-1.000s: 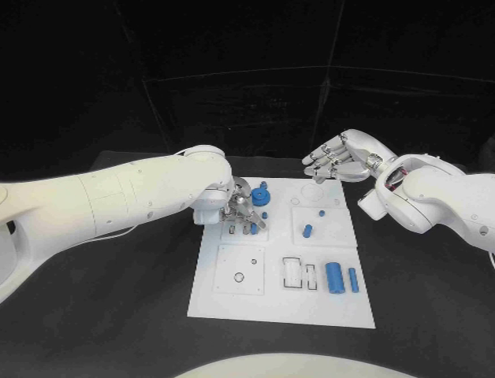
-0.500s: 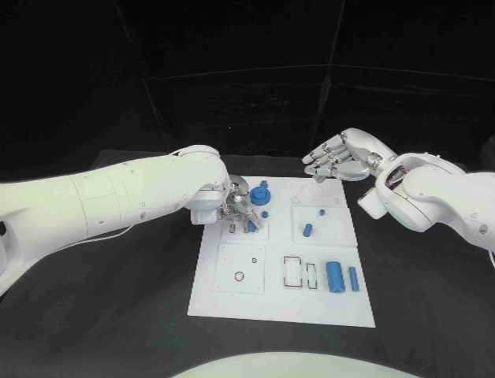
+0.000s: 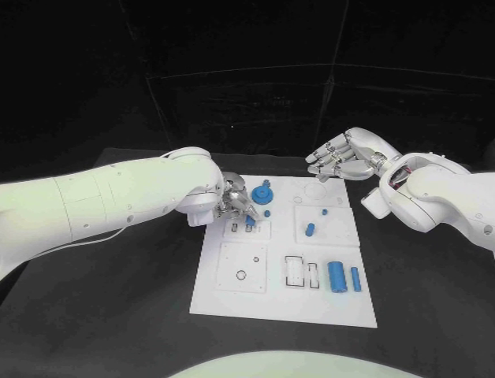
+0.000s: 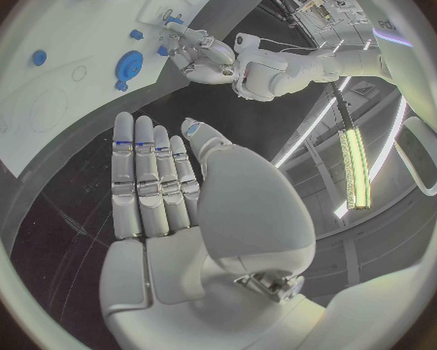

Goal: Assemble the parts on the task board

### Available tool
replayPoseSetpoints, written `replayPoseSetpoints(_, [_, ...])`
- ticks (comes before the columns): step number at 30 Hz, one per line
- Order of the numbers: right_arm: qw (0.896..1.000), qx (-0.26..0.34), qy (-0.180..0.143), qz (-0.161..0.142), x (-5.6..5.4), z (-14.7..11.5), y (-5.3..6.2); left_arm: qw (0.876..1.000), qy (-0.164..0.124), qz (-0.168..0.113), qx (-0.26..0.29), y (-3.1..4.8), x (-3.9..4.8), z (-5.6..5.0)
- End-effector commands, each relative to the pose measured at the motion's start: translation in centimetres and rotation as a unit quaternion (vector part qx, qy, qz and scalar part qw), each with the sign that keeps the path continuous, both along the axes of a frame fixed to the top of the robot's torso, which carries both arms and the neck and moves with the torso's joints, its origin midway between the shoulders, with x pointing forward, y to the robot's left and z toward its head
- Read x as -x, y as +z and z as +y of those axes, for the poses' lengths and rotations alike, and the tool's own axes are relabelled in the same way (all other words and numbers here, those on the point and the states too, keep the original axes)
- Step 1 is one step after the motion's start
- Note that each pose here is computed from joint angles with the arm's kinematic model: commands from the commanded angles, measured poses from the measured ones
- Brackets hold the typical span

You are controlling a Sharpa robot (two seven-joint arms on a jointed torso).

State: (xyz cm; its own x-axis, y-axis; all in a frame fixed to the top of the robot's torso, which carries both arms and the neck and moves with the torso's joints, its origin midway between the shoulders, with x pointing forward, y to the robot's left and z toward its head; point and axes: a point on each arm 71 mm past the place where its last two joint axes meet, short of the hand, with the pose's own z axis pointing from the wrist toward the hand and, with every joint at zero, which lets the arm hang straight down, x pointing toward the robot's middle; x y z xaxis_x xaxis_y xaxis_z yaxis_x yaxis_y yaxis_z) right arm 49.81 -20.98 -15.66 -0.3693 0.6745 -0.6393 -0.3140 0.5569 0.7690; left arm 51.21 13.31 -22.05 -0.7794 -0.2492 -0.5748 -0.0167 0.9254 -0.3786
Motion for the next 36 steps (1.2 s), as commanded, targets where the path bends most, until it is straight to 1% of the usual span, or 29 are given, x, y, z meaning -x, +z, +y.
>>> replayPoseSetpoints(1, [1.000,-0.002,0.003,-0.001,0.0,0.0,0.2,0.998,0.036,-0.036,0.019,0.20,-0.04,0.3])
replayPoseSetpoints(5, [1.000,-0.002,0.002,-0.001,0.0,-0.1,0.2,0.997,0.055,-0.047,0.029,-0.16,0.42,0.6])
replayPoseSetpoints(8, [1.000,-0.002,0.002,0.000,0.0,-0.2,0.1,0.996,0.066,-0.051,0.034,-0.65,0.78,0.7])
replayPoseSetpoints(13, [1.000,-0.001,0.005,0.001,0.0,-0.2,0.1,0.996,0.069,-0.052,0.031,-1.42,1.14,0.8])
replayPoseSetpoints(16, [1.000,-0.002,0.007,0.003,0.0,-0.2,0.1,0.996,0.069,-0.050,0.028,-1.71,1.31,0.9])
replayPoseSetpoints(20, [1.000,-0.004,0.008,0.004,0.1,-0.2,0.1,0.996,0.065,-0.049,0.020,-1.88,1.42,1.1])
replayPoseSetpoints(30, [1.000,-0.005,0.015,0.008,0.1,0.0,0.1,0.998,0.049,-0.030,0.001,-2.16,1.92,1.3])
replayPoseSetpoints(36, [1.000,-0.005,0.018,0.009,0.1,0.2,0.1,0.999,0.042,-0.030,-0.005,-2.18,2.01,1.3])
